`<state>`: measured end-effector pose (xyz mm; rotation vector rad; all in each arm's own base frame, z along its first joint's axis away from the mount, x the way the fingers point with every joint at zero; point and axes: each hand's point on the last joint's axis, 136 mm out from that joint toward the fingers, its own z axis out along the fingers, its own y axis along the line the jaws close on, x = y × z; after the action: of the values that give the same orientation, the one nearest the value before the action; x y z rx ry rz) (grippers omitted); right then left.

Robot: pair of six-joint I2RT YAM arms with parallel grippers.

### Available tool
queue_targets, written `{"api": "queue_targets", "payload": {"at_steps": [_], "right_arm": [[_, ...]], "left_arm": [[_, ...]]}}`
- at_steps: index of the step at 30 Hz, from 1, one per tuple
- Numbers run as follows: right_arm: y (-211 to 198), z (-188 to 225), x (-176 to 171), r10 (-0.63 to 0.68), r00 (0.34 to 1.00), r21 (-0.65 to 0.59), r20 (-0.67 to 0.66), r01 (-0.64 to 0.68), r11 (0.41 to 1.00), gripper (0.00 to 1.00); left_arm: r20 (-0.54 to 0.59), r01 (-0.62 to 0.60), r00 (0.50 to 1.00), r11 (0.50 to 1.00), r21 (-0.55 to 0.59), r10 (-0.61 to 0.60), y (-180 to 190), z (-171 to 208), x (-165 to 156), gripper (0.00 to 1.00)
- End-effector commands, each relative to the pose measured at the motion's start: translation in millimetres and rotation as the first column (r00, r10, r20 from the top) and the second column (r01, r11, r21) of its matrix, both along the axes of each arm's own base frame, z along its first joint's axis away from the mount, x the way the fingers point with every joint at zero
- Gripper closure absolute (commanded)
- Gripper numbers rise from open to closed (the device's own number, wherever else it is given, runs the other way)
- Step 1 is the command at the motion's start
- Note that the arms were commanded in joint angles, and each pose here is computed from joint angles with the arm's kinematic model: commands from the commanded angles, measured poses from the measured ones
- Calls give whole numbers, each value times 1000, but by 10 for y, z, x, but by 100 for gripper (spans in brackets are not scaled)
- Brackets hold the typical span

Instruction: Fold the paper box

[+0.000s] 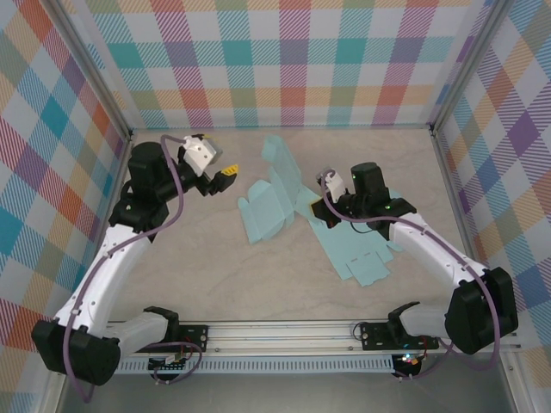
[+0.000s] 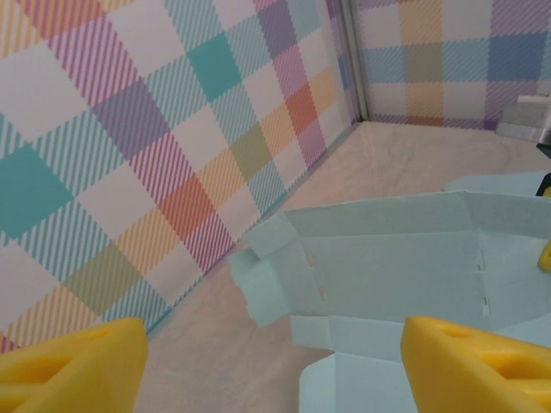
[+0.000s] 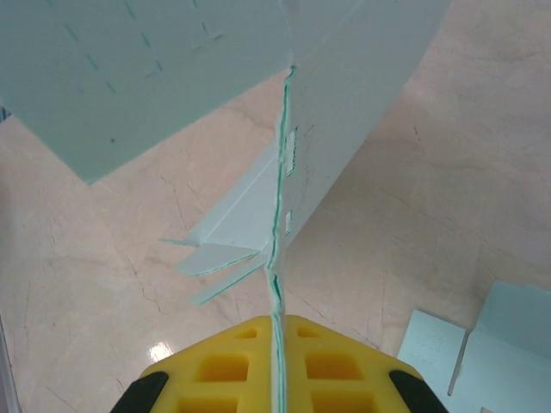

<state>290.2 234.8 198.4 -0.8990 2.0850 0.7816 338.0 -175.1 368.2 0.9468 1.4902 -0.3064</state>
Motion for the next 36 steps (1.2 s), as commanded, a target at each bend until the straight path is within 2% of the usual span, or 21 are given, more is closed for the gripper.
{"api": "queue_targets", "payload": {"at_steps": [1,3,6,10,17,19,21,25,32,36], "right_arm": [[71,155,-96,82,996,-9,46,-82,997,100],[117,193,-132,114,992,-6,51,-114,993,100],[182,267,-194,167,983,7,69,-168,986,100],[240,345,-255,217,973,30,84,-220,975,100],[321,403,-265,255,964,55,81,-259,964,100],[334,399,-257,257,963,57,77,-262,963,100],[346,396,-252,260,963,58,73,-265,963,100],[366,395,-239,264,962,57,68,-268,962,100],[394,434,-244,278,958,62,69,-283,957,100],[404,427,-250,282,957,62,68,-286,956,100]], "left_arm": [[8,125,992,989,84,-126,-169,-51,39,23],[16,179,983,977,117,-182,-243,-91,86,23],[89,277,950,937,211,-301,-349,-201,69,23],[136,316,922,907,277,-363,-412,-232,154,27],[58,402,896,859,318,-441,-527,-244,335,35],[32,431,883,836,340,-469,-559,-293,336,41],[2,465,866,808,363,-500,-576,-356,305,41],[-42,494,854,781,382,-519,-574,-469,294,41],[-45,461,871,783,418,-489,-599,-571,517,41],[-58,458,873,772,440,-485,-631,-610,598,37]]}}
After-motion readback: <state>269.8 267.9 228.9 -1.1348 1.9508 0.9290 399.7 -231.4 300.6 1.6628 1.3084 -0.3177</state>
